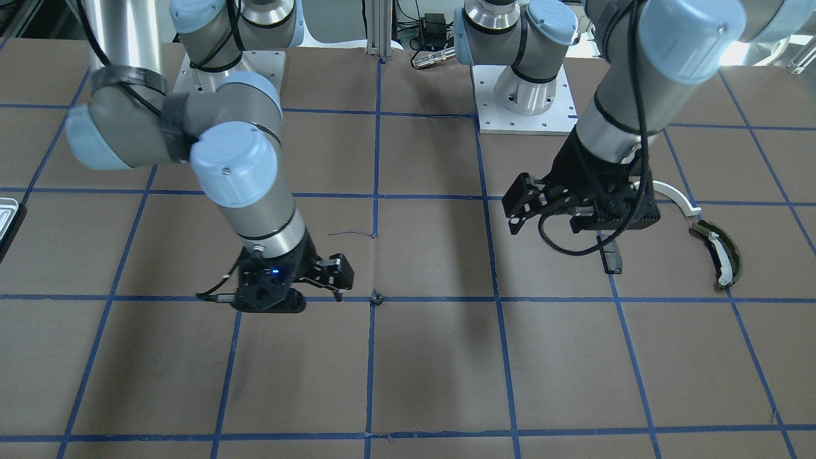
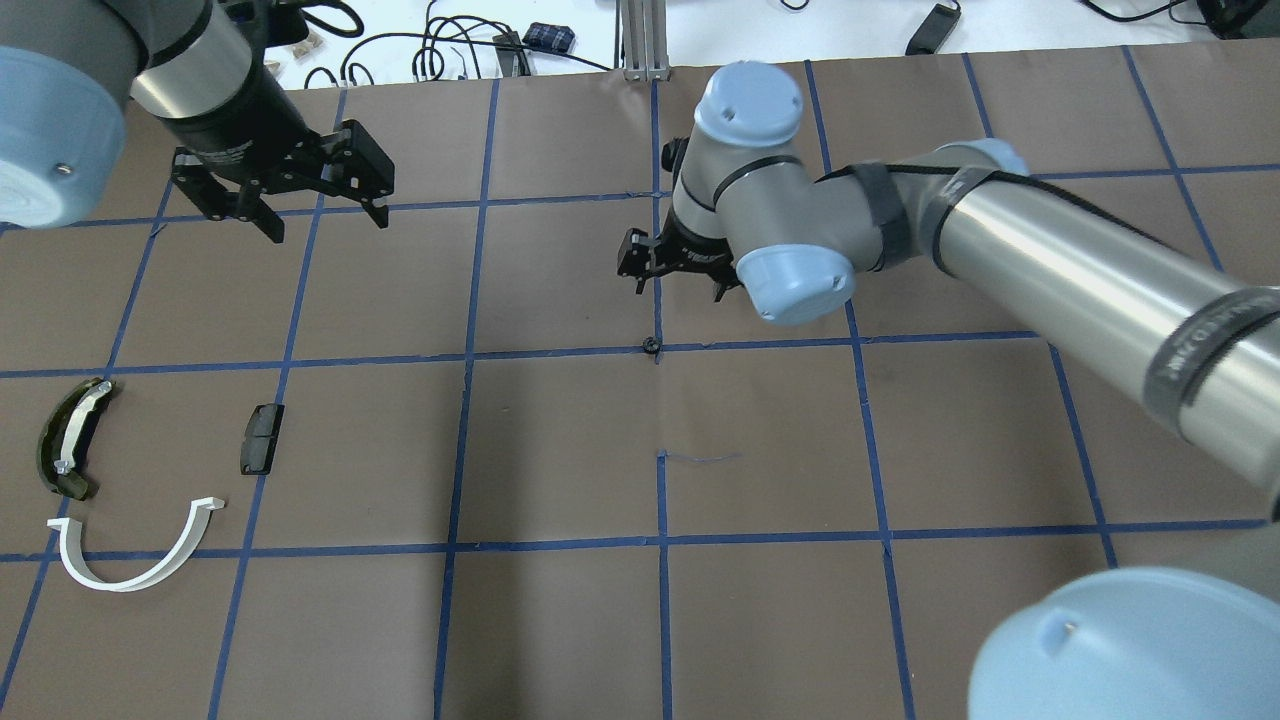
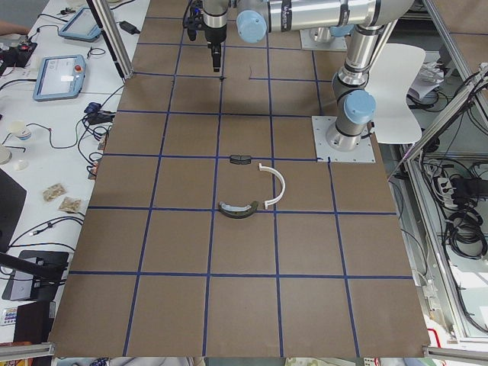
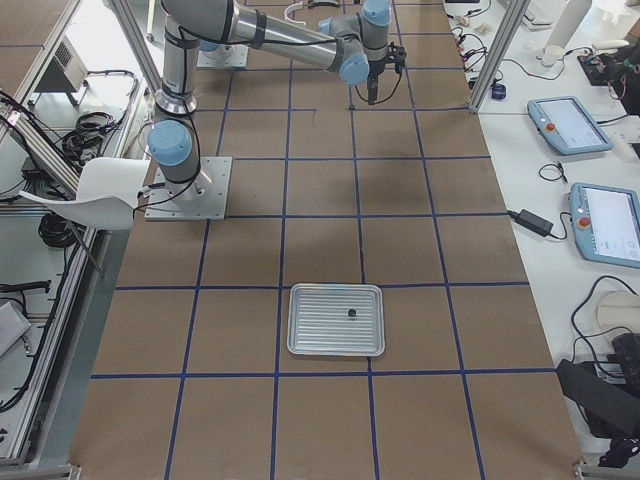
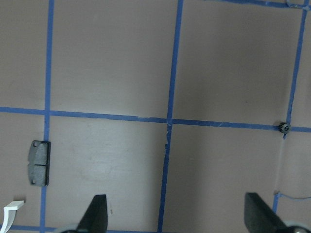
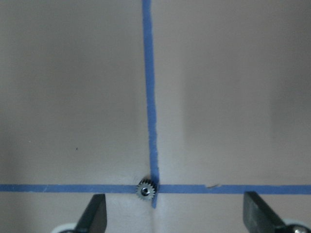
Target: Place bearing gear from tray to pile
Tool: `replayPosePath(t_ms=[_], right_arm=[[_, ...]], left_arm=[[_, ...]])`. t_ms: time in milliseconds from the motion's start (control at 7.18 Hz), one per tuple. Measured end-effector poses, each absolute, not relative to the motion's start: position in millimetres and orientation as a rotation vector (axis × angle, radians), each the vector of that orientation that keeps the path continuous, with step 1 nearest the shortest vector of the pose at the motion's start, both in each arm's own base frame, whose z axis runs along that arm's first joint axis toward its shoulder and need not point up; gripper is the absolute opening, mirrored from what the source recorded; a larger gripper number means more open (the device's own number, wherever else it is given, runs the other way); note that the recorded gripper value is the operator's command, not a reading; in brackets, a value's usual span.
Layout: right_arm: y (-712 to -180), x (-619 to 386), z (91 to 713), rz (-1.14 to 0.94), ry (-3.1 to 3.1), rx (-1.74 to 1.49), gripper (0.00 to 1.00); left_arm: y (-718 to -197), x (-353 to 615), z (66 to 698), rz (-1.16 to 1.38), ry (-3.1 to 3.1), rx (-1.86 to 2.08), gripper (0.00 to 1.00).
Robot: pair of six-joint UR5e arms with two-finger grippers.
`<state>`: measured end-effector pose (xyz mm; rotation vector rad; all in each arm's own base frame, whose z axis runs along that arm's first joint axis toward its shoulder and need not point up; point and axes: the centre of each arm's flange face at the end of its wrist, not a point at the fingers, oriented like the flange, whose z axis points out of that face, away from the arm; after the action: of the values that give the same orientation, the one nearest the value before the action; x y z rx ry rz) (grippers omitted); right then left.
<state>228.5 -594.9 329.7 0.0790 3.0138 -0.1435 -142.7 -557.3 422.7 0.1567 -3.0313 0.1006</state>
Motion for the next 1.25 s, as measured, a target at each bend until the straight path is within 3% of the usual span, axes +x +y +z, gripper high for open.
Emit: replayPosePath(t_ms=[557,1114,1253], right_arm=[[-583,46,418,-0.131,3.15,-0.133,1.0],[-554,-185,409,-0.066,3.157,-0.402,1.0],[-548,-241,388,-0.048,3.145,-0.464,1.0]], left_arm=[[-583,-288,272,0.135,-3.071,0.23,1.0],[-559,-374,172,0.132,-3.115,0.164,1.0],[-553,-383,166,0.125,-3.119,0.145,0.75]])
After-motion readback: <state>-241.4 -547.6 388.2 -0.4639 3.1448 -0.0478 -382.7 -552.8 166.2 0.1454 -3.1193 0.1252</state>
